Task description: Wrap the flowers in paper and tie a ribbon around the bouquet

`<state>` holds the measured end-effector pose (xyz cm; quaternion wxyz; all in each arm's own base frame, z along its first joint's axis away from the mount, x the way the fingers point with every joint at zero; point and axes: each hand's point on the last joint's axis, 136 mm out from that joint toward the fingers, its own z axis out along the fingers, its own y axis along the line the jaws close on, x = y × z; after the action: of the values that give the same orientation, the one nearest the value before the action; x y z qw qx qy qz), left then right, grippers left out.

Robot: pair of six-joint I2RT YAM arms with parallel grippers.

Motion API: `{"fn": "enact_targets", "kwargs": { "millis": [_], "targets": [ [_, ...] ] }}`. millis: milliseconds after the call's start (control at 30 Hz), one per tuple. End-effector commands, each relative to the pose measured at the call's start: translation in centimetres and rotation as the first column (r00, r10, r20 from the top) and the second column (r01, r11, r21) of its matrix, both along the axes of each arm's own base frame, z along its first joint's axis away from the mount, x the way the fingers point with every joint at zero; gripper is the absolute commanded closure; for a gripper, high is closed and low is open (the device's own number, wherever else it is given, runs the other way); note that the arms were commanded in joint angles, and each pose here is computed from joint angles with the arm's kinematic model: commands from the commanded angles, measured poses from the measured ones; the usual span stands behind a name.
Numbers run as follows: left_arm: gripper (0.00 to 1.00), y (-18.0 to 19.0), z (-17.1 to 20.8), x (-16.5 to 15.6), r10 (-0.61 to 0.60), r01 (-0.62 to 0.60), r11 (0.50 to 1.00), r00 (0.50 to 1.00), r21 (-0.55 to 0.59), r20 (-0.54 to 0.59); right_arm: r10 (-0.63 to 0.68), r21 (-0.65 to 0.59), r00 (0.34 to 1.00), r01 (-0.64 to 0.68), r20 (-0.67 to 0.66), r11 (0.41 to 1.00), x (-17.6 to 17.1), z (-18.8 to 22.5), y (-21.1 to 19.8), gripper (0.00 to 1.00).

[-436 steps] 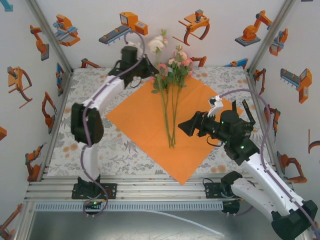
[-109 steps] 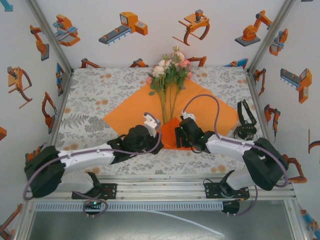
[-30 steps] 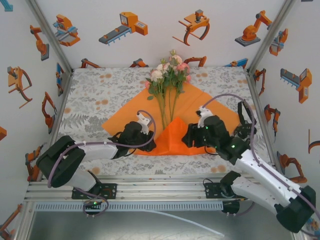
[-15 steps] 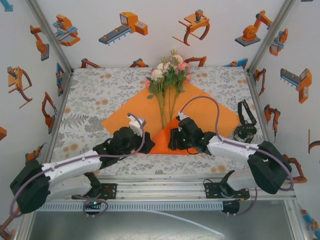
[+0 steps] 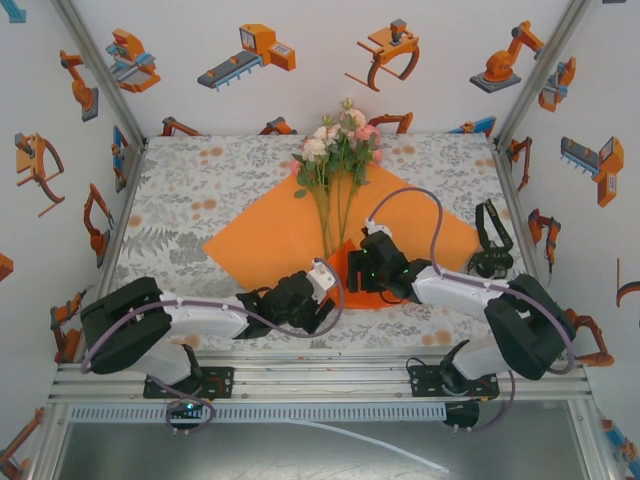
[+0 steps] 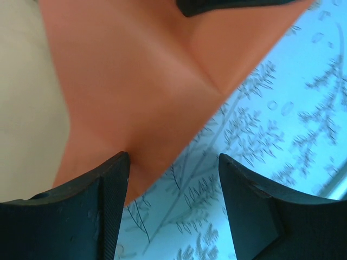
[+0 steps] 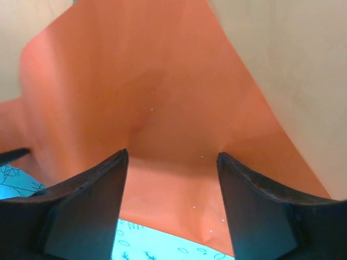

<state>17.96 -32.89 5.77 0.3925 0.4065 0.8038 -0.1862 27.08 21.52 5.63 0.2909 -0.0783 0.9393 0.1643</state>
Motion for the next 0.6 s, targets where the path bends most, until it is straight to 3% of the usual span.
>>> {"fn": "enact_targets", "kwargs": {
  "millis": [0,33,67,100,233,433,567],
  "targets": [
    [0.37,-1.5,2.7,2.0,0.049,-0.041,0.996,0.993,-0.078,0.105,0.047,0.044,0.999,-0.047,0.007,0.998,-0.4,2.6,-1.6,0.23],
    [0.37,-1.6,2.7,2.1,0.055,-0.046,0.996,0.993,-0.081,0.103,0.051,0.074,0.999,-0.051,-0.003,0.996,-0.5,3.1,-2.3,0.18],
    [0.37,-1.7,2.7,2.1,0.058,-0.050,0.995,0.994,-0.087,0.097,0.049,0.110,0.999,-0.048,-0.010,0.993,-0.5,3.7,-3.3,0.01],
    [0.37,-1.8,2.7,2.1,0.059,-0.051,0.994,0.994,-0.093,0.088,0.048,0.137,0.999,-0.046,-0.013,0.990,-0.5,4.1,-4.2,0.01],
    [0.38,-2.0,2.3,2.5,0.093,-0.087,0.988,0.995,-0.128,0.041,0.052,0.207,0.997,-0.040,-0.054,0.978,-0.4,4.1,-6.1,0.01],
    [0.39,-1.1,1.8,3.7,0.179,-0.181,0.964,0.983,-0.196,-0.027,0.088,0.257,0.984,-0.046,-0.154,0.965,0.0,1.5,-5.1,0.02],
    [0.40,0.2,1.1,4.7,0.242,-0.256,0.943,0.966,-0.213,-0.089,0.106,0.314,0.980,-0.049,-0.167,0.948,0.4,1.0,-4.1,0.17]
  ]
}}
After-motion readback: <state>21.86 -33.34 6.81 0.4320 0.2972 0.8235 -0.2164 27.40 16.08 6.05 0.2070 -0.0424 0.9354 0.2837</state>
